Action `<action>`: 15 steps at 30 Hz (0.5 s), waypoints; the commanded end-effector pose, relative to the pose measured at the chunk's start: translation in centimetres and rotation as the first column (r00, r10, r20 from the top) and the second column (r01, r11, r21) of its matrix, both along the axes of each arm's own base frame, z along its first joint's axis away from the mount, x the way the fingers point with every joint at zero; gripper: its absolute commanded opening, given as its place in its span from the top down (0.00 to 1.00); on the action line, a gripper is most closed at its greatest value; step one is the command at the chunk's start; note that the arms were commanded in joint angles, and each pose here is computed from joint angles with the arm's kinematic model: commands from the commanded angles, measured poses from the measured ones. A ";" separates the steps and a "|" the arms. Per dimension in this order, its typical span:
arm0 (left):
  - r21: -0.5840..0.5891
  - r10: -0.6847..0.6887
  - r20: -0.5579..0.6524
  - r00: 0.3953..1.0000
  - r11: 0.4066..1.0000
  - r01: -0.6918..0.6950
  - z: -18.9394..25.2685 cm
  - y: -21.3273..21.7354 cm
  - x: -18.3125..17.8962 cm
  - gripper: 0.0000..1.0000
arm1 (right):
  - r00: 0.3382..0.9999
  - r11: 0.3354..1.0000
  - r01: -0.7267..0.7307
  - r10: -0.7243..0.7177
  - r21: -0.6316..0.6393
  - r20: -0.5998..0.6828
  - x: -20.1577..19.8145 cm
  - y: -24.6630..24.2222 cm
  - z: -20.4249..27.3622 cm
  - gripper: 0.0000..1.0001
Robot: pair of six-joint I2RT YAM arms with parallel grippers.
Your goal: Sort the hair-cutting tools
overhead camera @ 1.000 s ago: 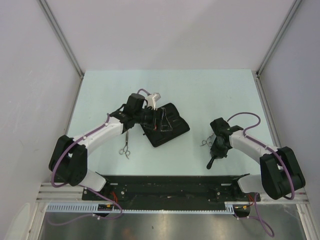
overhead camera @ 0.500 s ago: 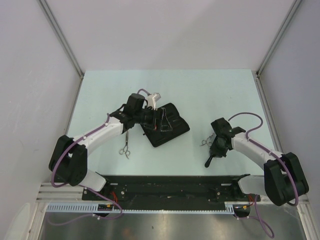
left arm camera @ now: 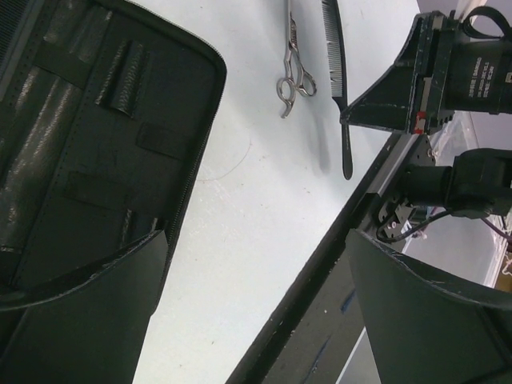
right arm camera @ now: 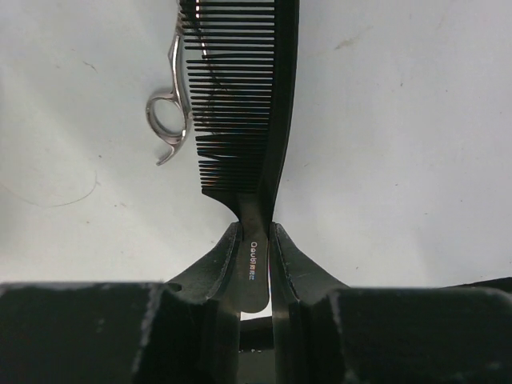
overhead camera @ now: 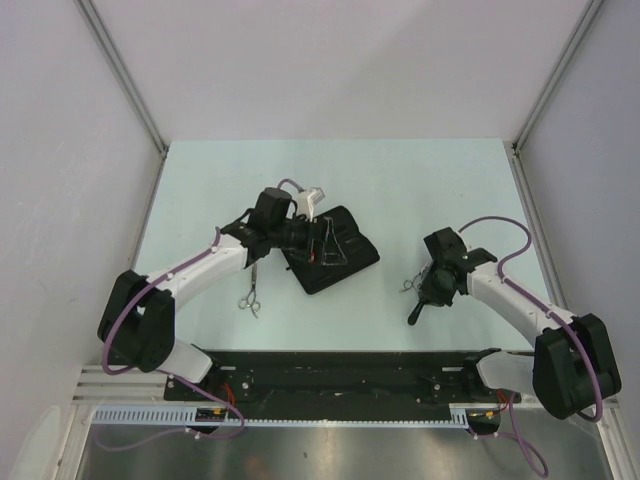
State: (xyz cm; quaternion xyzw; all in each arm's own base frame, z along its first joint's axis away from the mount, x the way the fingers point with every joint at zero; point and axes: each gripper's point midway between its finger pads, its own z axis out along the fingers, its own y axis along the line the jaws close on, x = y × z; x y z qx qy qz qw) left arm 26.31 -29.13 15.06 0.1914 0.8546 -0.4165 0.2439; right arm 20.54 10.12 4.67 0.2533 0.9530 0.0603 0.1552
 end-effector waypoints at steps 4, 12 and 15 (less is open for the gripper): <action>-0.052 -0.085 0.078 0.993 0.995 0.089 2.6 -1.7 -0.7 0.00 | 0.992 0.998 0.009 -0.016 0.059 0.127 2.9 1.3 3.9 0.90; -0.074 -0.104 0.161 0.981 0.990 0.117 4.9 -3.2 -0.3 0.00 | 0.959 0.989 -0.015 -0.029 0.149 0.283 7.0 3.5 8.0 0.90; -0.088 -0.129 0.179 0.975 0.985 0.147 5.3 -4.2 -0.6 0.00 | 0.942 0.983 -0.028 -0.034 0.180 0.334 8.3 4.2 9.5 0.91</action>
